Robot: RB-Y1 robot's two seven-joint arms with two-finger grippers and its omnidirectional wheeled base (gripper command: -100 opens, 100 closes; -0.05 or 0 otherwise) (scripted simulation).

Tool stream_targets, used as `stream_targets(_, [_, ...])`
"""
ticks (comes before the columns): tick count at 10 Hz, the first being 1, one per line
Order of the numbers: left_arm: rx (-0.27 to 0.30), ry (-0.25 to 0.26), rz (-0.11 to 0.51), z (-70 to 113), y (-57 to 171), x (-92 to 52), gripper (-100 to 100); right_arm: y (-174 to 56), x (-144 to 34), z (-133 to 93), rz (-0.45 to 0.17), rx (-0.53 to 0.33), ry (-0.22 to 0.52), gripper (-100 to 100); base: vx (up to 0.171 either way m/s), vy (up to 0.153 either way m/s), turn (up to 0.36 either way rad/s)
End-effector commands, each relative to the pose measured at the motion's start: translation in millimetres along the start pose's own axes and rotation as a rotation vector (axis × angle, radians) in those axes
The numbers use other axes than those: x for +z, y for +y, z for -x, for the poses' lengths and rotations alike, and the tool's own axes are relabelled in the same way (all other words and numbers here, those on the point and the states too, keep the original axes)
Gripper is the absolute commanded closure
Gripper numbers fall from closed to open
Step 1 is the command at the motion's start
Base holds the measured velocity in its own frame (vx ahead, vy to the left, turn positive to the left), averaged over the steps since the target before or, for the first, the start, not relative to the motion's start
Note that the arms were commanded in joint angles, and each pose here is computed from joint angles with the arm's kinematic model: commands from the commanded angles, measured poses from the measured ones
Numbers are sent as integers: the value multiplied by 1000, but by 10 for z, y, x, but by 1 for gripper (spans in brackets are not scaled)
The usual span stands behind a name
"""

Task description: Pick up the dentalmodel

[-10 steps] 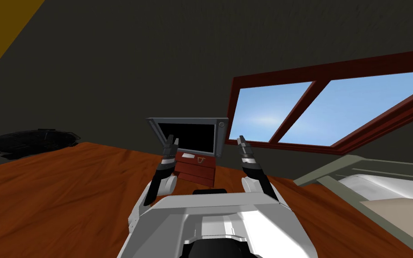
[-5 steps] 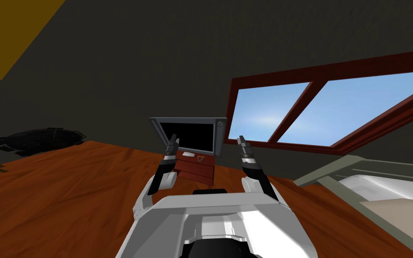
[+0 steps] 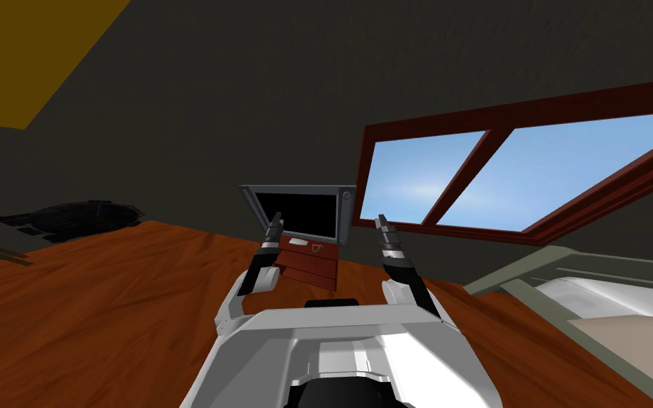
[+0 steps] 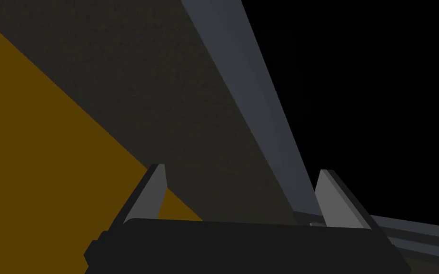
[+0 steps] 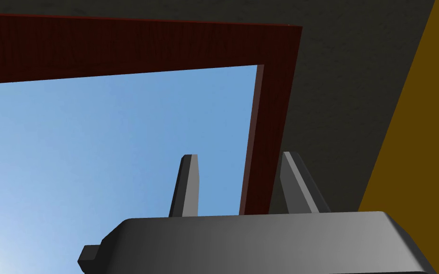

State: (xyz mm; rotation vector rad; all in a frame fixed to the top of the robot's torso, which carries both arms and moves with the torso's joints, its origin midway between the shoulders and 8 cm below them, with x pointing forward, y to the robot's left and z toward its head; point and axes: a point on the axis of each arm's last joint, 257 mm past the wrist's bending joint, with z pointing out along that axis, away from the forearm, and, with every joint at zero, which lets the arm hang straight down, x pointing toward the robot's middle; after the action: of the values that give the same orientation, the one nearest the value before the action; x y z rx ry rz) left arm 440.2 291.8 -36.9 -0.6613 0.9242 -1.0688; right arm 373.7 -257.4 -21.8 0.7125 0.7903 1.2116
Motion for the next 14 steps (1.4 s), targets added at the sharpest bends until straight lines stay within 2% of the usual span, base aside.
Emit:
stream_targets(1, [37,1,42,37,152,89,-100,0,0,0,0,0,0,0,-43,-40,48])
stream_targets(2, [37,6,70,26,225,85,-100,0,0,0,0,0,0,0,-37,-31,24])
stream_targets(5, [99,8,149,95,503,212,-100,0,0,0,0,0,0,0,-46,-36,36])
stream_targets(7, [99,13,179,86,579,199,-100,0,0,0,0,0,0,0,-27,-23,11])
stream_targets(10, [153,14,260,164,859,305,-100,0,0,0,0,0,0,0,-34,-31,38])
stream_targets(12, [152,20,296,155,949,280,-100,0,0,0,0,0,0,0,-19,-28,11])
stream_targets(13, [175,19,328,195,1065,330,-100,0,0,0,0,0,0,0,-28,-33,48])
stream_targets(14, [175,23,350,190,1116,312,-100,0,0,0,0,0,0,0,-25,-33,23])
